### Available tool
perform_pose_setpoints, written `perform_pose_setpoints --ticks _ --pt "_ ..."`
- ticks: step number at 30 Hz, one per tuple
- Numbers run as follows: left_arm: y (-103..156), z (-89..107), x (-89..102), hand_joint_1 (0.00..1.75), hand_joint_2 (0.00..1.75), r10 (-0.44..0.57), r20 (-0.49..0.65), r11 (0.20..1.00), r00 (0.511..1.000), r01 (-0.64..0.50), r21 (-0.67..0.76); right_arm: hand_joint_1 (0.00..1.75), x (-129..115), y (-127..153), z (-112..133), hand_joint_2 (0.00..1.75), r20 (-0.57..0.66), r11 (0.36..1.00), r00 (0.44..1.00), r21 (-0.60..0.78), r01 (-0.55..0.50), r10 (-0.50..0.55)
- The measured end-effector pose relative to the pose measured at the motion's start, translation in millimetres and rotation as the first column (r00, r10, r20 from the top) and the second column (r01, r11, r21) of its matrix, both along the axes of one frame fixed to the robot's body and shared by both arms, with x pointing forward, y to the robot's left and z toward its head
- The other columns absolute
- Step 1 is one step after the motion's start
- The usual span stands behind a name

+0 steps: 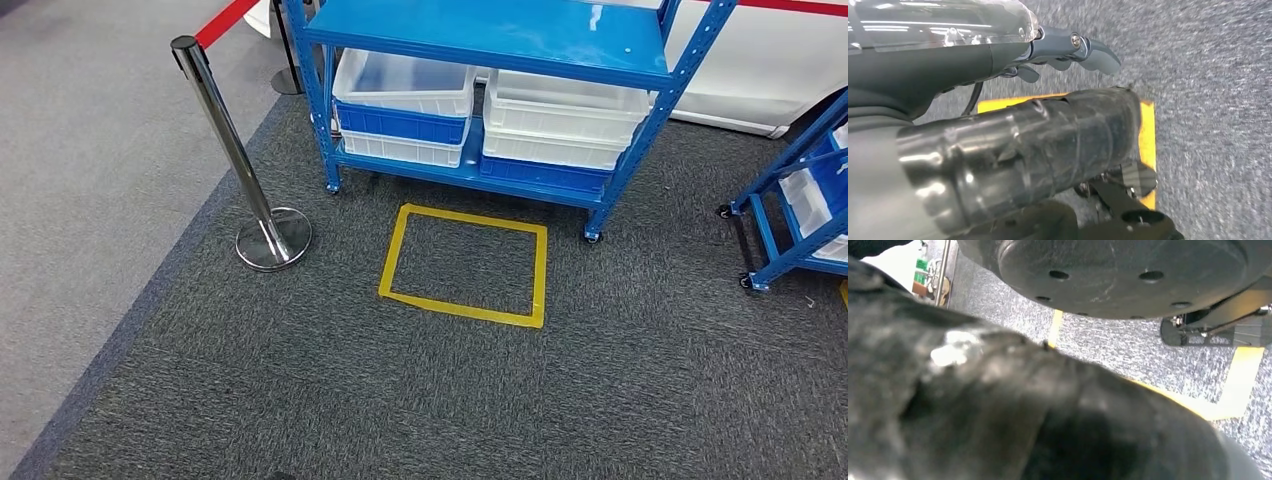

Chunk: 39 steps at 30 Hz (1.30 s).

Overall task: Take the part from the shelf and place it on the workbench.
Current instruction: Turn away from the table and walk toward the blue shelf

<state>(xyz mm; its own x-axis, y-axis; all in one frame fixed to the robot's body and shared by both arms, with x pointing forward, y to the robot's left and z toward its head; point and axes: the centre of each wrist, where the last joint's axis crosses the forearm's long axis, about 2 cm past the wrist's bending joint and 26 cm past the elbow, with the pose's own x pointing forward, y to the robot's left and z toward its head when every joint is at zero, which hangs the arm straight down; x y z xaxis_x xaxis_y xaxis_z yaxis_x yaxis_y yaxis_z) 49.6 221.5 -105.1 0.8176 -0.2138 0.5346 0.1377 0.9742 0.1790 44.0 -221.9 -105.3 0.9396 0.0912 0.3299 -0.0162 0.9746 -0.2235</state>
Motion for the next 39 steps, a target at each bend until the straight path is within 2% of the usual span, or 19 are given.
perform_pose_setpoints --ticks 39 --pt "0.4 -0.1 -0.4 0.0 0.0 0.001 0.001 1.0 1.0 -0.001 0.0 0.0 1.0 -1.6 0.0 0.0 0.058 0.999 0.998 -0.02 -0.034 0.035"
